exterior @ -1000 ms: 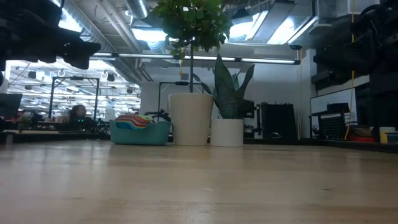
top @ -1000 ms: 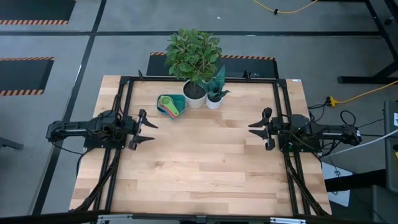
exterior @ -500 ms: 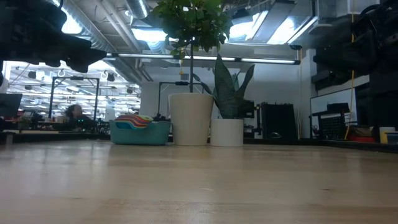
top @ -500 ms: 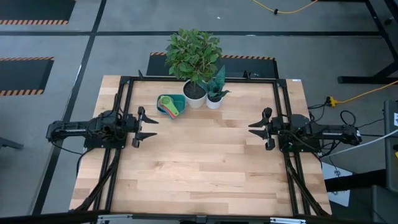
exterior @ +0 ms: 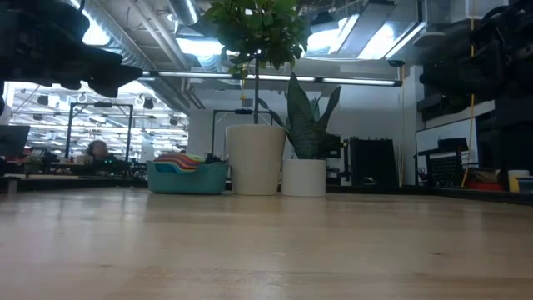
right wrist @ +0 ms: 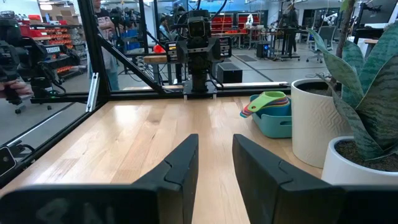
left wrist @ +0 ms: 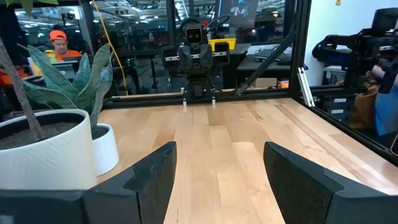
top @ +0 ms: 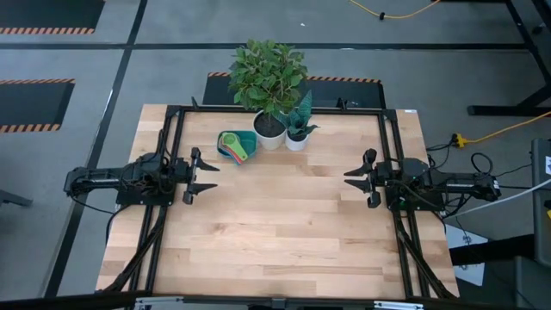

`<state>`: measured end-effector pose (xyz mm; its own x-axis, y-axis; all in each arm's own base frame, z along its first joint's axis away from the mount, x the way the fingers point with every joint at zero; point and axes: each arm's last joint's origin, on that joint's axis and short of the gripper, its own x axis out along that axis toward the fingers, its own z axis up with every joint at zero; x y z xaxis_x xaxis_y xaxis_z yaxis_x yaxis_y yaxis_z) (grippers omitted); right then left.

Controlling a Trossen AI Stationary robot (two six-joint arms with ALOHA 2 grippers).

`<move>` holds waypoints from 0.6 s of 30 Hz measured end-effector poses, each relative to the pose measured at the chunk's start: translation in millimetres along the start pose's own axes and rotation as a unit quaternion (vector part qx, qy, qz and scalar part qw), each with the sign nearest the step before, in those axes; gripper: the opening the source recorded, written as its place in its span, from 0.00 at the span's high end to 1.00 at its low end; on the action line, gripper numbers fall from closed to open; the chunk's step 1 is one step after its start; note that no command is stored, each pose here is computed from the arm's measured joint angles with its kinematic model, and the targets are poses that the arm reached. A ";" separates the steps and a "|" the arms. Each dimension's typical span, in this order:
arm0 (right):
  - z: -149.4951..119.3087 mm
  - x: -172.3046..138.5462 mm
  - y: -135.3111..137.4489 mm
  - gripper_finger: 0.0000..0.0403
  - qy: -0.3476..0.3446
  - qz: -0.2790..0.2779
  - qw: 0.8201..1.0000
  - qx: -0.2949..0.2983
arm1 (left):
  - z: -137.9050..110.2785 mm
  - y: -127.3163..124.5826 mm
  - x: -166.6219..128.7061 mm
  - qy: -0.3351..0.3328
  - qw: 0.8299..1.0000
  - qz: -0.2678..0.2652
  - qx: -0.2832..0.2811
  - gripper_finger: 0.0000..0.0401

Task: Nest measuring cups in basket
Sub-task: Return to Home Position

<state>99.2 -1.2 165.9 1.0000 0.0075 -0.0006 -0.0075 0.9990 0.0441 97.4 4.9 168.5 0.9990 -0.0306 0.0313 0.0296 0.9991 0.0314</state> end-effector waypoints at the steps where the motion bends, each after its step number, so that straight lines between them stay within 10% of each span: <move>1: 0.0 0.0 0.0 0.74 0.000 0.000 1.000 0.000 | 0.0 0.0 0.0 0.000 1.000 0.000 0.000 0.41; 18: 0.1 0.0 0.0 0.74 0.000 0.000 1.000 0.000 | 1.2 0.0 0.0 -0.007 1.000 -0.001 0.001 0.41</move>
<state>99.2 -1.2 166.0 1.0000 0.0072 -0.0002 -0.0072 0.9990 0.0441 97.3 4.8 169.7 0.9984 -0.0332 0.0449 0.0317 0.9989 0.0344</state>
